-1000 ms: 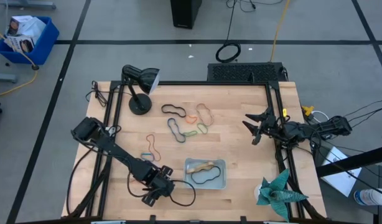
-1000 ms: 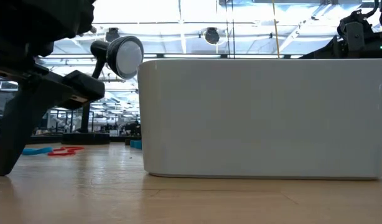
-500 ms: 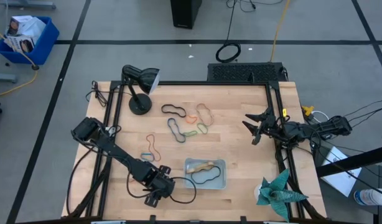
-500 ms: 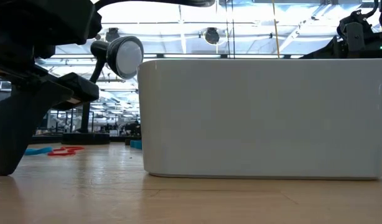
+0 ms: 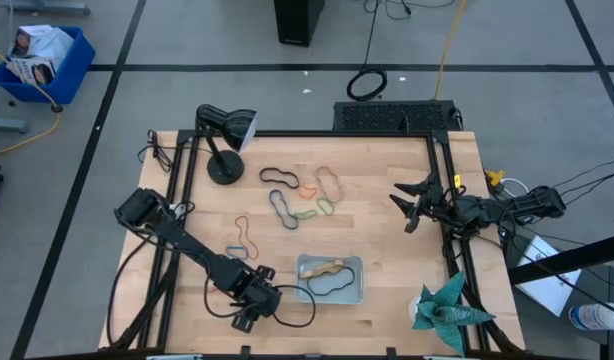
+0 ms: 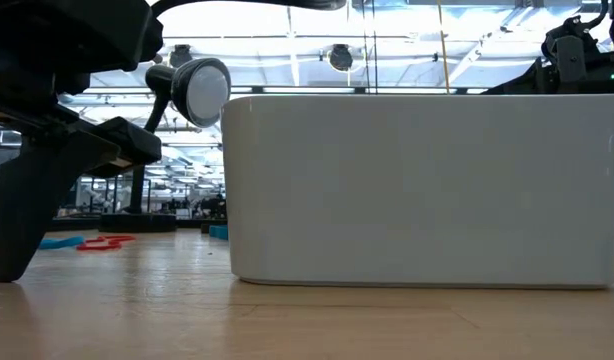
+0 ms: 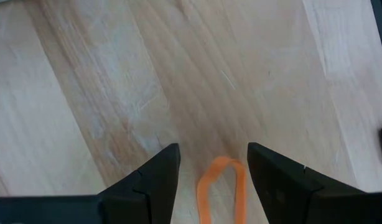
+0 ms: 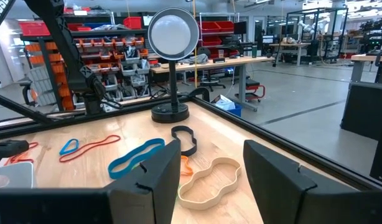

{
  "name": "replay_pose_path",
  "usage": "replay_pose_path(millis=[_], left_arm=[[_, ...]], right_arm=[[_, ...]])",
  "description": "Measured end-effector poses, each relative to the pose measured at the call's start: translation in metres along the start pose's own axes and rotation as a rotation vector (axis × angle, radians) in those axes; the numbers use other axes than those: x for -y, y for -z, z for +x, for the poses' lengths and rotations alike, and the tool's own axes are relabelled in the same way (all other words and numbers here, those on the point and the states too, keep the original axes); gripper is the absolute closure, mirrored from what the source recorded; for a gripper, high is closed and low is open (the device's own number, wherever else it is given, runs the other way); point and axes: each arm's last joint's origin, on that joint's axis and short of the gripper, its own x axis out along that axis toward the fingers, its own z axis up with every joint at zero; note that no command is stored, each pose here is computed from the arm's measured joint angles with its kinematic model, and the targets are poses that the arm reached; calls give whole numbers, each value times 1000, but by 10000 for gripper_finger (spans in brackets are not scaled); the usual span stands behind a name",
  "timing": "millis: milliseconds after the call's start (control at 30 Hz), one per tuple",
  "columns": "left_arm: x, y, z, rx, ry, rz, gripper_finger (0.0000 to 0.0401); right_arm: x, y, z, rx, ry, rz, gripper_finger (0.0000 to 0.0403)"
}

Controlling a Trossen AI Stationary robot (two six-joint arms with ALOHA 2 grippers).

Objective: Pick and place rubber bands into bin
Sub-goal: Put the bottom orange rubber band into the gray bin

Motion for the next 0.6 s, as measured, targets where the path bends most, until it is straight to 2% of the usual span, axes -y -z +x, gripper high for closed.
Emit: replay_pose_path(millis=[500, 600], left_arm=[[0, 3, 0, -35, 11, 6, 201], [0, 3, 0, -35, 6, 6, 211]], right_arm=[[0, 0, 0, 0, 0, 0, 234], [0, 0, 0, 0, 0, 0, 234]])
